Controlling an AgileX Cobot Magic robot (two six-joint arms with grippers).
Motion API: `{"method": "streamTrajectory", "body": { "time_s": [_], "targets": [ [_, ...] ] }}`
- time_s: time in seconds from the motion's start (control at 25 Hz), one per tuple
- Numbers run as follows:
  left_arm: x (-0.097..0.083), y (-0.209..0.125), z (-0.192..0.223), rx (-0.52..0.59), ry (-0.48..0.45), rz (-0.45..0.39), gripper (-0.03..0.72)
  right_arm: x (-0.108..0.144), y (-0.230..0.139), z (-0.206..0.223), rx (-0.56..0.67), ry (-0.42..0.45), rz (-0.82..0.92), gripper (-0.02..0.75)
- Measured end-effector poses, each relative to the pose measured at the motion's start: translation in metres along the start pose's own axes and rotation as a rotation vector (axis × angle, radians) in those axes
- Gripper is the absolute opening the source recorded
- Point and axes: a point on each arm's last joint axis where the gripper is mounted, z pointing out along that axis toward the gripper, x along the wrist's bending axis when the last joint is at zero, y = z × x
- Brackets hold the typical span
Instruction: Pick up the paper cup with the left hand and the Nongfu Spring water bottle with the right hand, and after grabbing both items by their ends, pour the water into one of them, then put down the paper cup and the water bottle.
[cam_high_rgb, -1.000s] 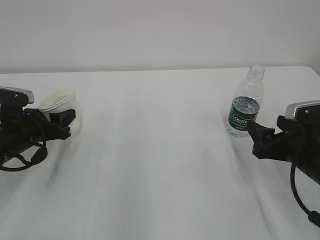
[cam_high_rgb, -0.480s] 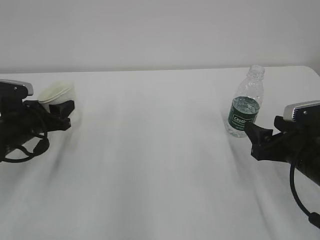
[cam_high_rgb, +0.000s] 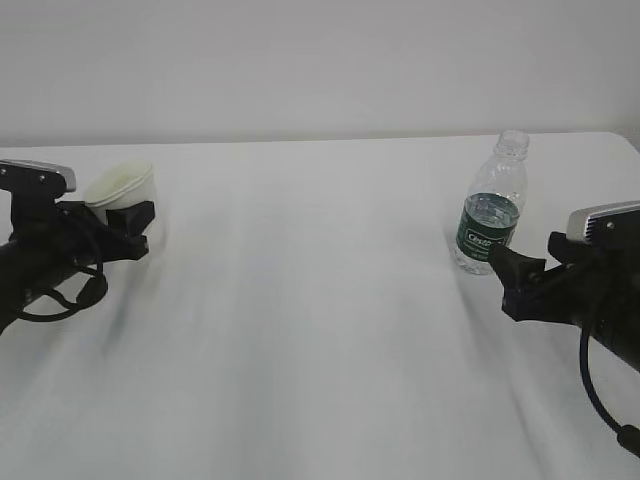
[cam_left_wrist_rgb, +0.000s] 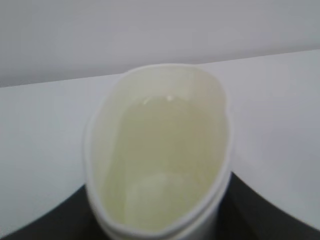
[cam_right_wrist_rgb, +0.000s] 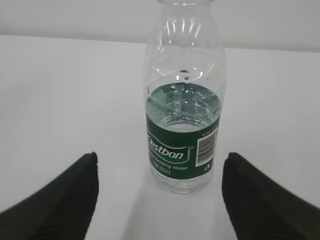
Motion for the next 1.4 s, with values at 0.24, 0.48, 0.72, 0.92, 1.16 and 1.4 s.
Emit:
{"method": "streamTrajectory", "body": {
  "time_s": [0.24,0.48,0.72,0.92,1.16,1.4],
  "targets": [
    [0.002,-0.007,0.007,0.008,0.0,-0.002,0.37,0.0,0.0,0.0,0.002,0.0,0.0,0.587],
    [0.004,-0.016,0.013,0.02,0.001,-0.005,0.369,0.0,-0.001,-0.001,0.004,0.0,0.0,0.587],
    [0.004,-0.018,0.013,0.026,0.001,-0.007,0.369,0.0,-0.001,-0.001,0.004,0.0,0.0,0.587],
    [0.004,-0.018,0.013,0.026,0.001,-0.007,0.369,0.0,-0.001,-0.001,0.004,0.0,0.0,0.587],
    [0.004,-0.018,0.013,0.027,-0.004,-0.005,0.383,0.0,-0.001,-0.001,0.004,0.0,0.0,0.587],
    [0.003,-0.018,0.013,0.028,-0.008,-0.002,0.397,0.0,-0.001,-0.001,0.004,0.0,0.0,0.587]
  ]
}}
